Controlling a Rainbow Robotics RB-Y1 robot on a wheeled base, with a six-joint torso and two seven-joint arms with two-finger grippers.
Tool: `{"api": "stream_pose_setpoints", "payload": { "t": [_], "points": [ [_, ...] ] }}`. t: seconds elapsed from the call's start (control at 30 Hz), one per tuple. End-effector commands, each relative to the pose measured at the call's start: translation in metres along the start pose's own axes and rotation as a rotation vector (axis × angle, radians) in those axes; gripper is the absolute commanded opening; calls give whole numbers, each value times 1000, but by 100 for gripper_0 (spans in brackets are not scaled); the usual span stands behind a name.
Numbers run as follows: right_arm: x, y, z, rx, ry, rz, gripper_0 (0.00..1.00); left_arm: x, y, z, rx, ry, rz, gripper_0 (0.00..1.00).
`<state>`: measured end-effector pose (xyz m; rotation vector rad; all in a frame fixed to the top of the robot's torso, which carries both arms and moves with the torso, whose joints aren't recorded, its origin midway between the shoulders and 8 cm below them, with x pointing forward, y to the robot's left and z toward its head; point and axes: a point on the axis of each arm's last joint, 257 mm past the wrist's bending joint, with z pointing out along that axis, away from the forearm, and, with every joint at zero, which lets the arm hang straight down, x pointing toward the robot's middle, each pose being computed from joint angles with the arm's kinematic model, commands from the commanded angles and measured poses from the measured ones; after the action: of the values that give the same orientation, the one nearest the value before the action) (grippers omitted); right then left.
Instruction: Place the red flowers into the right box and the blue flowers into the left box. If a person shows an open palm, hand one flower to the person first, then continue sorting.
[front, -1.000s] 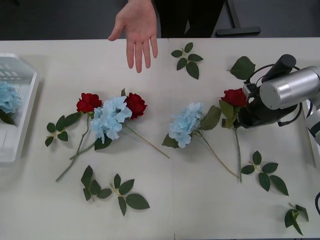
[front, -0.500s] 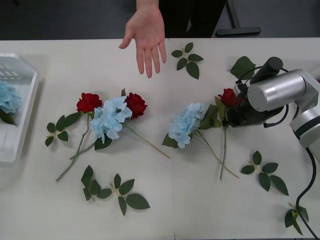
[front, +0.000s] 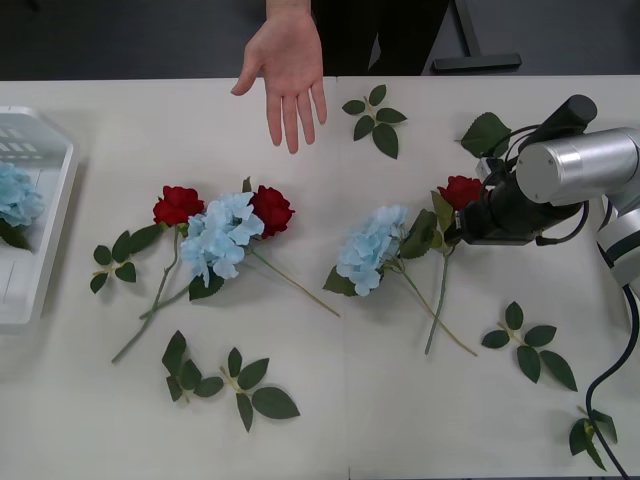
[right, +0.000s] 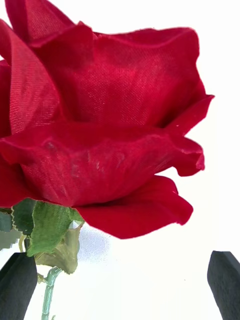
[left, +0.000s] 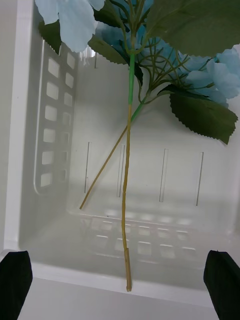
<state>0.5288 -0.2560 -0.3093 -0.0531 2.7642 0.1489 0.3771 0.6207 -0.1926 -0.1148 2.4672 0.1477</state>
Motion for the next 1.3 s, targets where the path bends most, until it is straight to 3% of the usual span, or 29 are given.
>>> {"api": "stream_pose_setpoints", "payload": {
  "t": [0.03,1.0,1.1,1.17,1.3],
  "points": [
    [-22,38,-11,-55,-53,-7,99,-1,18,-11,-52,21,96,100],
    [-37,56,9,-54,-135,-20,98,-1,18,-11,-52,21,96,100],
    [-36,54,10,-44,-132,-23,91,-1,18,-11,-52,21,96,100],
    [-35,51,12,-34,-131,-26,80,-1,18,-11,-52,21,96,100],
    [-35,48,13,-20,-135,-31,48,-1,18,-11,-52,21,96,100]
  ]
}}
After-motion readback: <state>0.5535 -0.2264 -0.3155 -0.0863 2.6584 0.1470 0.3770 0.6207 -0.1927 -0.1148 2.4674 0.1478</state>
